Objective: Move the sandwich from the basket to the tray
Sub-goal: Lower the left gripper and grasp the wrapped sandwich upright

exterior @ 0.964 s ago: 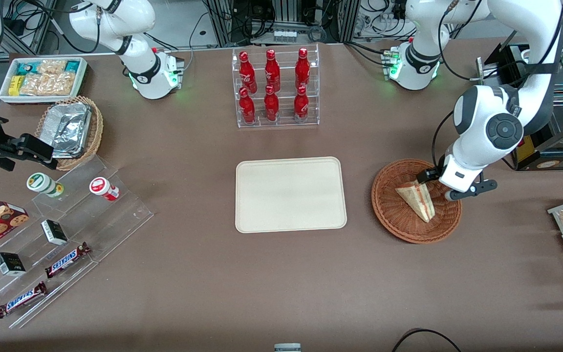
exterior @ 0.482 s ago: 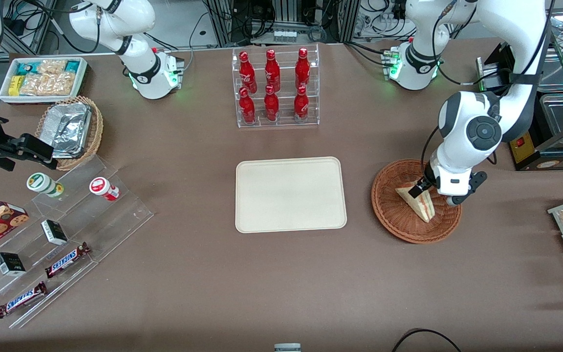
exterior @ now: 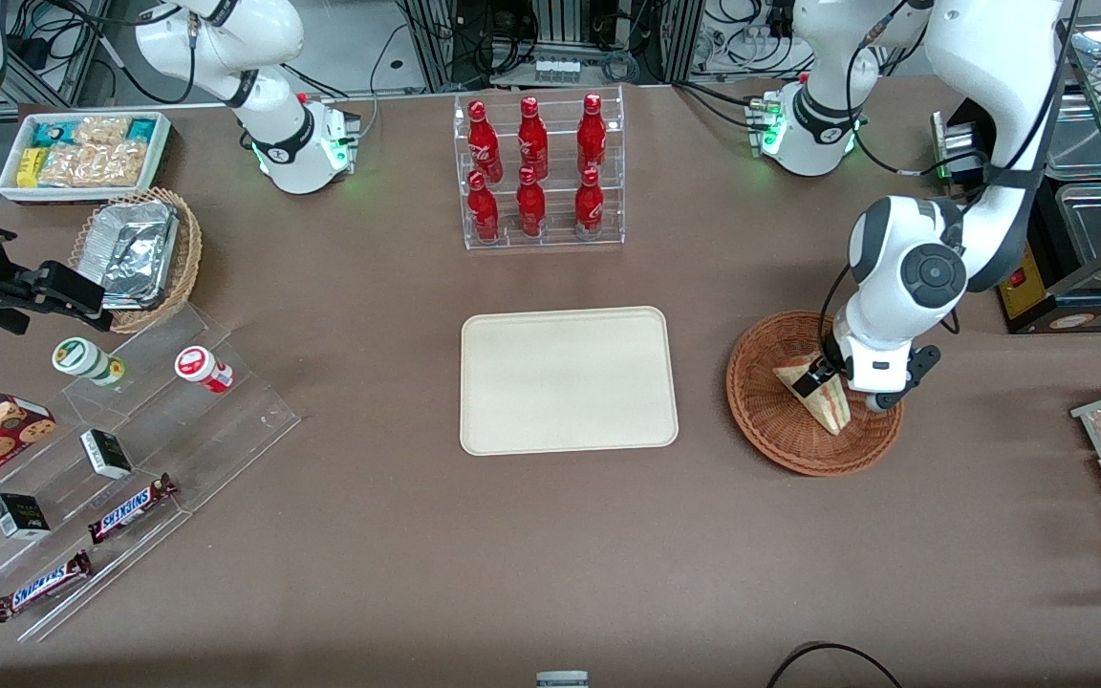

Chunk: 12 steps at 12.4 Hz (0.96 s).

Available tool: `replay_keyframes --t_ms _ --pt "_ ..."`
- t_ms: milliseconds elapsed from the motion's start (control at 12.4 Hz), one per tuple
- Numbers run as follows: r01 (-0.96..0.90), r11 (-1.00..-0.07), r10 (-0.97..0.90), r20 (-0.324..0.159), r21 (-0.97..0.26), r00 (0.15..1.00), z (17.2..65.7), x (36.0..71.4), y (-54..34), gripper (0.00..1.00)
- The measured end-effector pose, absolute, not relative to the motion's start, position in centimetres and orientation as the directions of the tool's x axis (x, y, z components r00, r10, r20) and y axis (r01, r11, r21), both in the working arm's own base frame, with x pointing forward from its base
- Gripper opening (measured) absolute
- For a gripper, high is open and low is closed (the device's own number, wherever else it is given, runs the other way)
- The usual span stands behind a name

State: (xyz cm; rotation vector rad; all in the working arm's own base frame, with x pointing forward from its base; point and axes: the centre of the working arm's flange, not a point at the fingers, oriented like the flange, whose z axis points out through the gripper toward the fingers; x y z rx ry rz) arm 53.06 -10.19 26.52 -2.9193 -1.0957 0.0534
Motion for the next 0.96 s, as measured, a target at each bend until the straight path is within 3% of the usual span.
replay_keyframes --t_ms 161,321,723,964 --pt "0.67 -0.741 0.672 -0.032 -0.043 0.74 25.9 52.9 -10.2 1.0" --pt "0.682 -0.73 0.684 -0.034 -0.047 0.729 25.7 52.8 -10.1 0.94" --pt "0.687 -0.726 0.688 -0.027 -0.04 0.725 26.2 52.9 -10.2 0.36" --pt "0.686 -0.726 0.688 -0.027 -0.05 0.726 28.3 53.1 -10.2 0.25"
